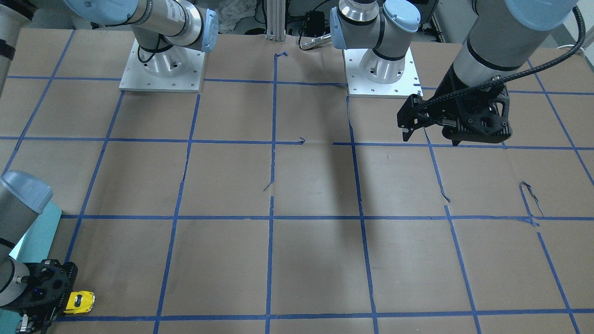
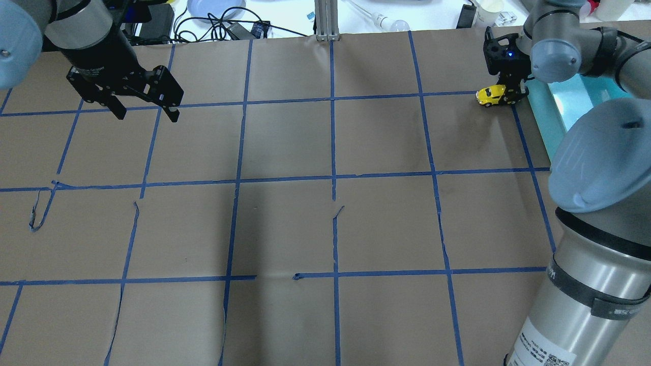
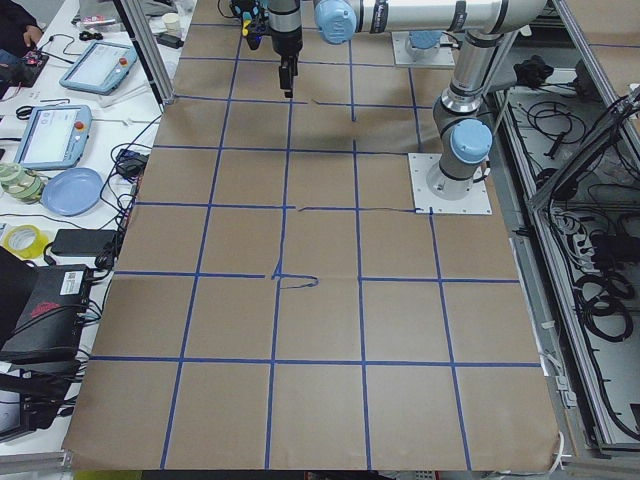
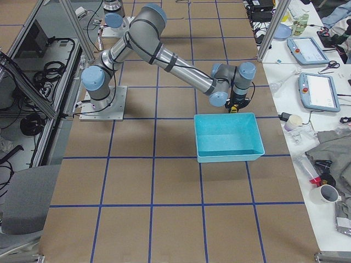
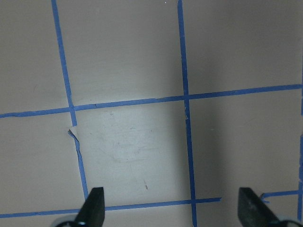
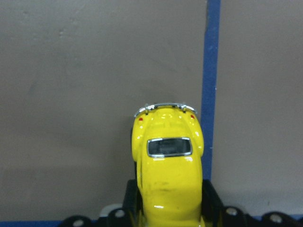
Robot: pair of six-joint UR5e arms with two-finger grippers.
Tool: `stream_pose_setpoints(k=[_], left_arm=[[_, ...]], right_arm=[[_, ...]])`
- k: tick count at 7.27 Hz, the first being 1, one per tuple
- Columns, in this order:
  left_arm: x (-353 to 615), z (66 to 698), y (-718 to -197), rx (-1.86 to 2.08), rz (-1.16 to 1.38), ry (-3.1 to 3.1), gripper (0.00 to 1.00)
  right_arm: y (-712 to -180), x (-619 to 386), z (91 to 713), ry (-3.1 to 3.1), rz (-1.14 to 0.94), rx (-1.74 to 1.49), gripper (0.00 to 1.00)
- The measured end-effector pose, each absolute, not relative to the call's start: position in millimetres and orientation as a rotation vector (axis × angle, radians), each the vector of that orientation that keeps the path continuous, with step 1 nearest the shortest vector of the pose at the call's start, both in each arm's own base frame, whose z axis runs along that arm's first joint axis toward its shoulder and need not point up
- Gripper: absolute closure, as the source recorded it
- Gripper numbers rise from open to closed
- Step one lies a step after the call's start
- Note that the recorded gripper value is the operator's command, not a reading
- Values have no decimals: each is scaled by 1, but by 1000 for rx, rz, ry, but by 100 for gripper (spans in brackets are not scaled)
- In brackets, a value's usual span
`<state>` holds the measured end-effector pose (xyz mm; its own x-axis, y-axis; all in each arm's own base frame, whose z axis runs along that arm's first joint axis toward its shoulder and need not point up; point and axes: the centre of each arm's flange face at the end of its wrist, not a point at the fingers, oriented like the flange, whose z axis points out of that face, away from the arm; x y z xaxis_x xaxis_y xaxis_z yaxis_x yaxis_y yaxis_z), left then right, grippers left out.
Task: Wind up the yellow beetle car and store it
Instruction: 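Grasp the yellow car with the right gripper and lift it, then lower the car into the blue tray and open the right gripper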
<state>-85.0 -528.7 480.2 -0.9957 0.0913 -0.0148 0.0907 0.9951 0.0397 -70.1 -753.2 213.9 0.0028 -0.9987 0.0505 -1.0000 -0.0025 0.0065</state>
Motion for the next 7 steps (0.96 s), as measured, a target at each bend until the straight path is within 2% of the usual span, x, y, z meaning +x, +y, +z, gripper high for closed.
stream_pose_setpoints(k=[3,4,5,7], left_arm=[[-85,479,-527,142,61,3121,0],[-85,479,-527,142,61,3120,0],[-85,479,-527,142,61,3120,0],[-85,479,-527,141,62,3120,0]], right_arm=[[-724,-64,319,-2228,63,2211,100],[-717,-91,347,-2219,55,2188,100],[-711,-136,360,-2213,50,2169,100],[-695,-226,345,-2218,42,2178,100]])
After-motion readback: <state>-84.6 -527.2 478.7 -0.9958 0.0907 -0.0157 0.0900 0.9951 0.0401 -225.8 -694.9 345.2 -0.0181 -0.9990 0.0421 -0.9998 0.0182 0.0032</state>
